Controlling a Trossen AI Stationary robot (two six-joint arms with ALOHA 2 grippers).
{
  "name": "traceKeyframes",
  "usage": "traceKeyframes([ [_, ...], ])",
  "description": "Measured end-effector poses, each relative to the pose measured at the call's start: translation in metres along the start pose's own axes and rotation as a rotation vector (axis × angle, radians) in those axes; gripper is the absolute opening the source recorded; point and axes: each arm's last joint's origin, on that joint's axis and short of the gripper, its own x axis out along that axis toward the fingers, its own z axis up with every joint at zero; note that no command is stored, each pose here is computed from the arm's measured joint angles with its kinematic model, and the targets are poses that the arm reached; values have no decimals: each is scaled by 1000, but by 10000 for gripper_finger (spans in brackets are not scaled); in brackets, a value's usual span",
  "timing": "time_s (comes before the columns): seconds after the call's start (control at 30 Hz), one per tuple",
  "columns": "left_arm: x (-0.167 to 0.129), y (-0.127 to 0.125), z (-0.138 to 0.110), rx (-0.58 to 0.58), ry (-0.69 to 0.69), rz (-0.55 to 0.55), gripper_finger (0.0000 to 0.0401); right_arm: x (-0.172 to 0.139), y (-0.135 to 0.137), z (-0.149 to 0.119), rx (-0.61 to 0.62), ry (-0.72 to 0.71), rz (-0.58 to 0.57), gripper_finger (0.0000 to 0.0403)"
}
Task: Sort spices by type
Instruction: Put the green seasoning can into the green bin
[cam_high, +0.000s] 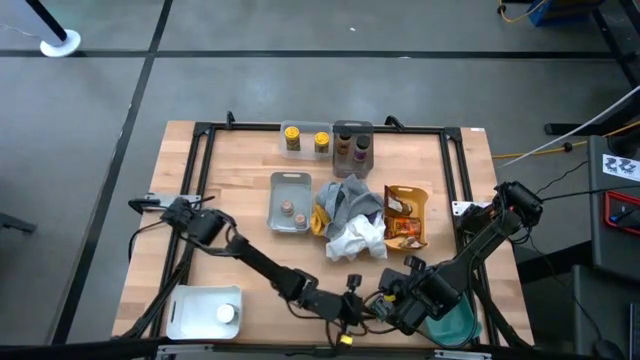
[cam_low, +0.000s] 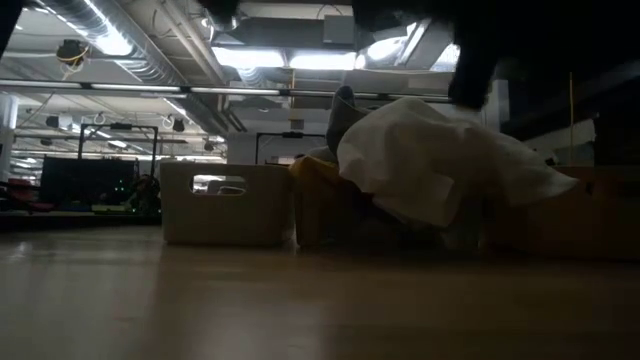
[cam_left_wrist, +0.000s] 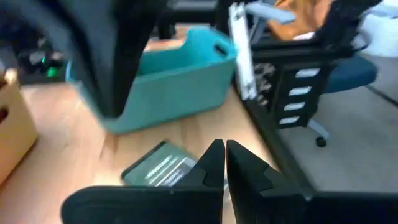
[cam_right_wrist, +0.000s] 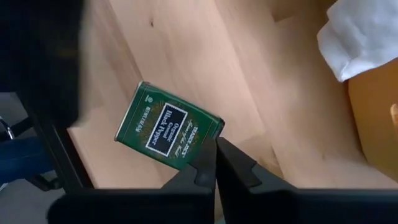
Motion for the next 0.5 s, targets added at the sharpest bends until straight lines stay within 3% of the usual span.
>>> traceKeyframes([
  [0.5,12,11,-30,-17,99,26,2,0,-1,1,1,-24,-12,18],
])
